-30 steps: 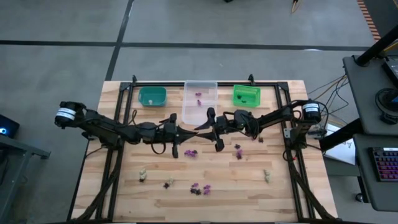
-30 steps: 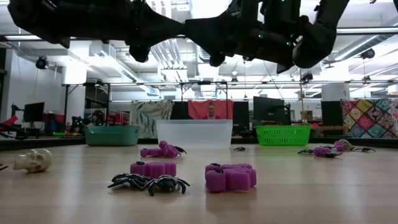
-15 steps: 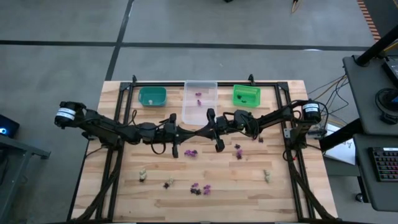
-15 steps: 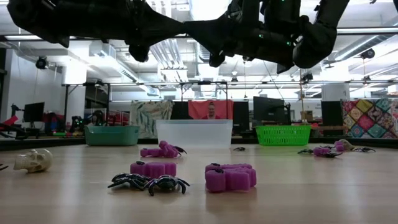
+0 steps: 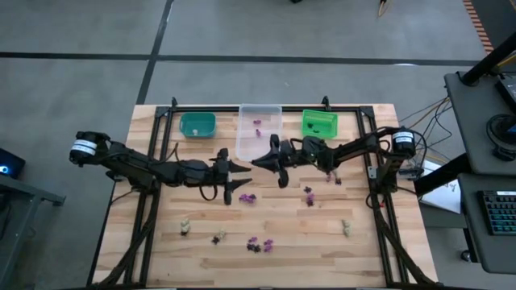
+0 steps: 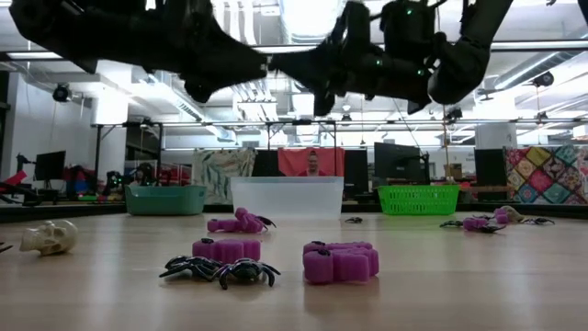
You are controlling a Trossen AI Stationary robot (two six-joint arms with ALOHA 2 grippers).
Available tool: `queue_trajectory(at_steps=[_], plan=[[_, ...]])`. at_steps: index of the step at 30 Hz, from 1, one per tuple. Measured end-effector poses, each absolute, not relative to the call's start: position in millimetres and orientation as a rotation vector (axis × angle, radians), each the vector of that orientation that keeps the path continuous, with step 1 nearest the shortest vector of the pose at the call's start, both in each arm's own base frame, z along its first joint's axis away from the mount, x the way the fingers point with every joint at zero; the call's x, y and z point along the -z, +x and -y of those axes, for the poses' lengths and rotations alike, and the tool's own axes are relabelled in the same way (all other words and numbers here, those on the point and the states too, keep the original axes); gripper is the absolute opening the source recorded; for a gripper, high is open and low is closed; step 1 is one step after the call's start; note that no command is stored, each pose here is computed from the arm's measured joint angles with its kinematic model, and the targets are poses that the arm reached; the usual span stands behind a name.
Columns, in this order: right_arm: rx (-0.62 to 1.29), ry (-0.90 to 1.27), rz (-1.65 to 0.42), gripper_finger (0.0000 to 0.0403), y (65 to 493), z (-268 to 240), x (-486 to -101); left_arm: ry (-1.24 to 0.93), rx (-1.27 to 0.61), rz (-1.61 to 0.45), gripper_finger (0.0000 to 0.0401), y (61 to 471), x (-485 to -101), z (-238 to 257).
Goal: Sort Halloween decoration
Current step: Put the black spider toy into the green bin
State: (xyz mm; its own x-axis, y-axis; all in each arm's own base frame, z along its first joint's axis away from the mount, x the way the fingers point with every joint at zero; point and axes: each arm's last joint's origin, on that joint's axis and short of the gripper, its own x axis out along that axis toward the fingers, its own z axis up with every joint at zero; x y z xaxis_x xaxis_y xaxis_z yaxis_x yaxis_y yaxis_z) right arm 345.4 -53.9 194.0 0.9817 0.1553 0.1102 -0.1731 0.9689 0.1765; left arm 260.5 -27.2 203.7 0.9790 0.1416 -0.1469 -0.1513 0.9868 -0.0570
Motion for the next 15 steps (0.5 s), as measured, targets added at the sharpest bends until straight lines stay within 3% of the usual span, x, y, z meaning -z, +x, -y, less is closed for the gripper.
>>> queue_trajectory(at_steps=[7,15], plan=[[0.052,0.286,-0.075,0.0009,331.9,94.2,-189.7,-0.104,-0.269,-0.286,0.0168,255.3,-189.9,23.2],[1.128,0.227,-0.504,0.0009,274.1,136.2,-201.3,-0.141,-0.278,-0.292,0.0168,255.5,-190.0,22.9]])
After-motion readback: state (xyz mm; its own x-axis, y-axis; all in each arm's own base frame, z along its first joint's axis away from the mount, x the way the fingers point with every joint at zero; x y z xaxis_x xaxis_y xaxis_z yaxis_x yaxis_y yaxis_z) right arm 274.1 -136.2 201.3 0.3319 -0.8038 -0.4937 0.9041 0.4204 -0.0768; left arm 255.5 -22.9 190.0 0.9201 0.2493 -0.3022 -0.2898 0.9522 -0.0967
